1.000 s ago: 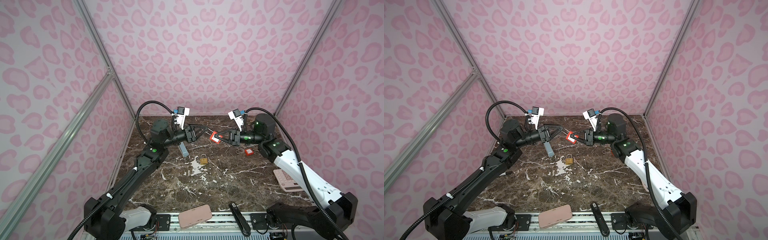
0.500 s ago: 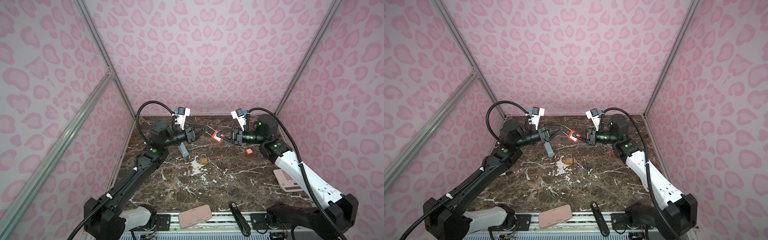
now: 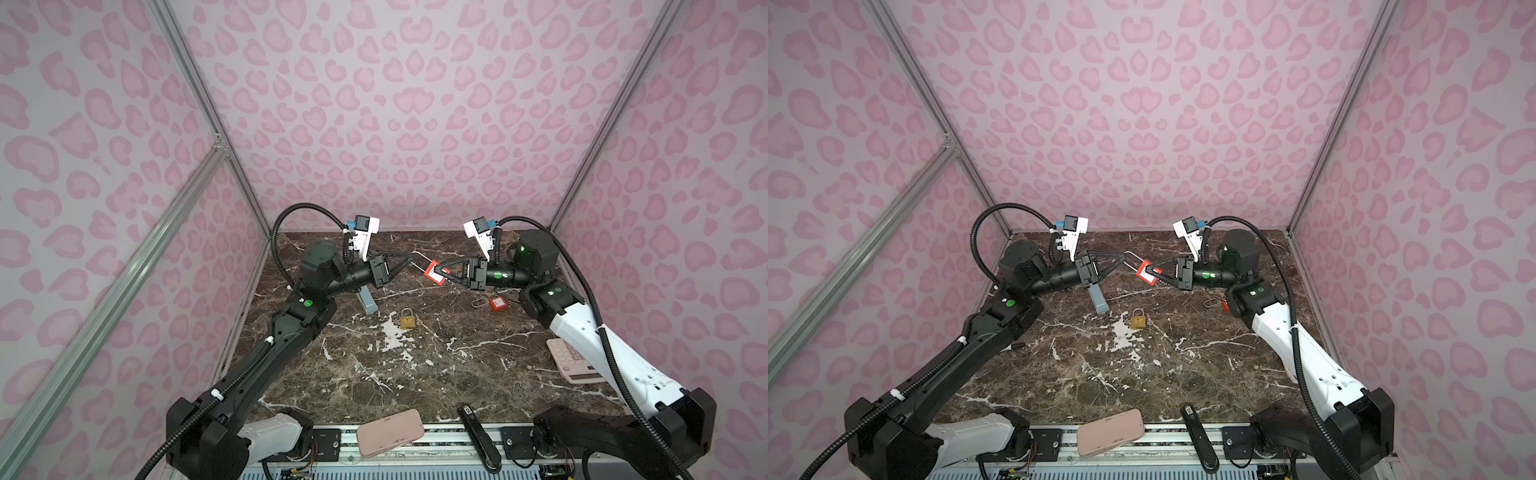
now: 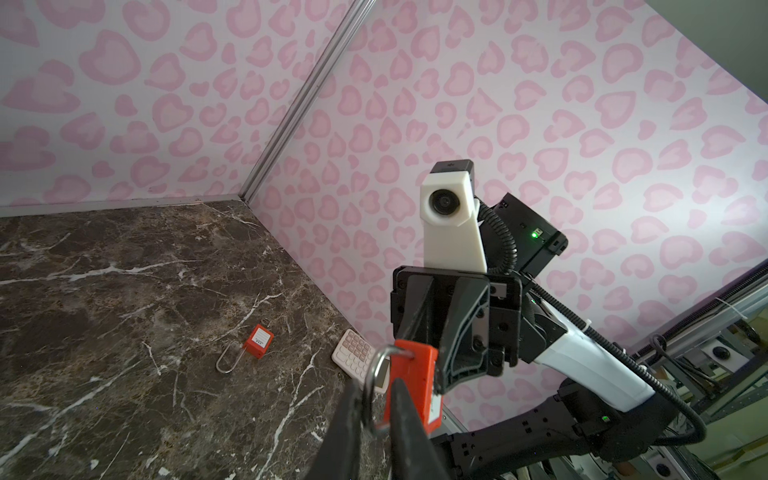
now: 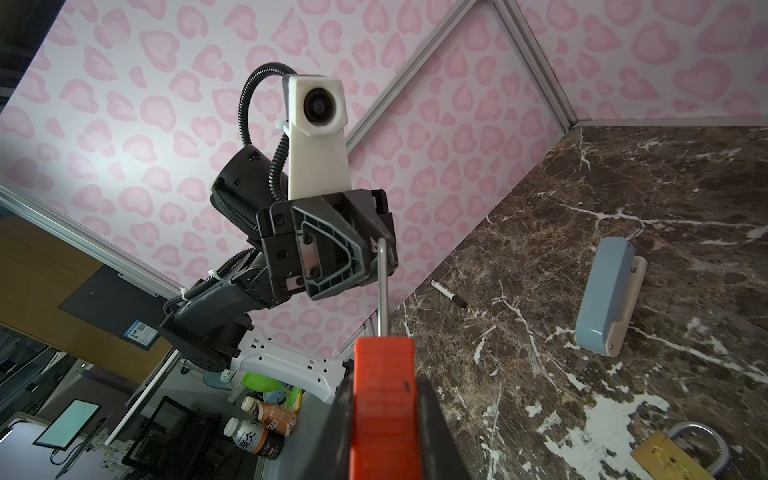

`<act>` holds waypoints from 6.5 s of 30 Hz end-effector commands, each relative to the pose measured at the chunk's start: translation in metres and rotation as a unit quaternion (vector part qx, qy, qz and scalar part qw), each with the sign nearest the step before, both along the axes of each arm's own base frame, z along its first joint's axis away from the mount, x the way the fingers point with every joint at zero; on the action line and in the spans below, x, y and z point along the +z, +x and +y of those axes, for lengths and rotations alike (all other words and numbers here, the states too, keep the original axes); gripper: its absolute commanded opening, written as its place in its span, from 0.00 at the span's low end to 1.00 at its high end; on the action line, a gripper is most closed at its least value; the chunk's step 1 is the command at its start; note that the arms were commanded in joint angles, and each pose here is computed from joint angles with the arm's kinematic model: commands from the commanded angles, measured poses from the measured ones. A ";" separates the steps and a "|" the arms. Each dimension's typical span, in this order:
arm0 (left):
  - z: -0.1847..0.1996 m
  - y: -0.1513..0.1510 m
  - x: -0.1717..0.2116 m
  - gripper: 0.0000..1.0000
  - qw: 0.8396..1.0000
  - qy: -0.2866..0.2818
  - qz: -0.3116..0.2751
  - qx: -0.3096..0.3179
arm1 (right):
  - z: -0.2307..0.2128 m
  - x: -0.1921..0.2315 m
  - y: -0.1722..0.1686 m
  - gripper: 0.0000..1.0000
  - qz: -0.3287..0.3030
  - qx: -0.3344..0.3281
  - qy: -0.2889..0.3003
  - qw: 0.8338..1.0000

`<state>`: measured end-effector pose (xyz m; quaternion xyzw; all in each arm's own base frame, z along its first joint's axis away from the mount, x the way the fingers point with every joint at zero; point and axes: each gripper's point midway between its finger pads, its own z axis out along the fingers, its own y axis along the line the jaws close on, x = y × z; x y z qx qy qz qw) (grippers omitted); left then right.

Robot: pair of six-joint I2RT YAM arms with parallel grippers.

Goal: Lock with the key

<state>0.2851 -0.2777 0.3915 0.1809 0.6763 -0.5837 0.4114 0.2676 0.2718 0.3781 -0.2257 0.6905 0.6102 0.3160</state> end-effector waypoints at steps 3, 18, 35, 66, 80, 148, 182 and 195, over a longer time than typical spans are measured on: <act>-0.002 -0.005 0.007 0.08 1.000 -0.012 -0.007 -0.020 | 0.000 0.007 -0.001 0.00 -0.014 0.002 0.014 1.000; -0.007 -0.011 -0.002 0.04 0.999 -0.012 0.014 -0.041 | 0.009 0.020 0.008 0.00 -0.012 0.016 0.051 0.999; 0.011 -0.009 0.006 0.34 1.000 -0.019 -0.002 0.005 | 0.006 0.006 0.019 0.00 0.001 0.004 0.038 0.999; 0.005 -0.016 -0.003 0.35 1.000 -0.027 0.009 -0.011 | 0.045 0.014 0.013 0.00 0.013 0.041 0.068 0.997; 0.004 -0.016 -0.006 0.12 1.000 -0.026 0.011 -0.012 | 0.048 0.011 0.012 0.00 0.015 0.043 0.068 0.997; 0.016 -0.011 0.006 0.04 0.999 -0.048 -0.008 0.023 | 0.026 -0.014 0.007 0.28 0.006 0.027 0.080 0.996; 0.014 0.016 -0.017 0.04 0.996 -0.041 0.050 0.054 | 0.029 -0.019 0.013 0.00 -0.028 -0.005 0.046 0.999; 0.012 0.025 -0.021 0.04 0.995 -0.050 0.064 0.049 | 0.019 -0.026 0.012 0.00 -0.039 -0.037 0.017 0.998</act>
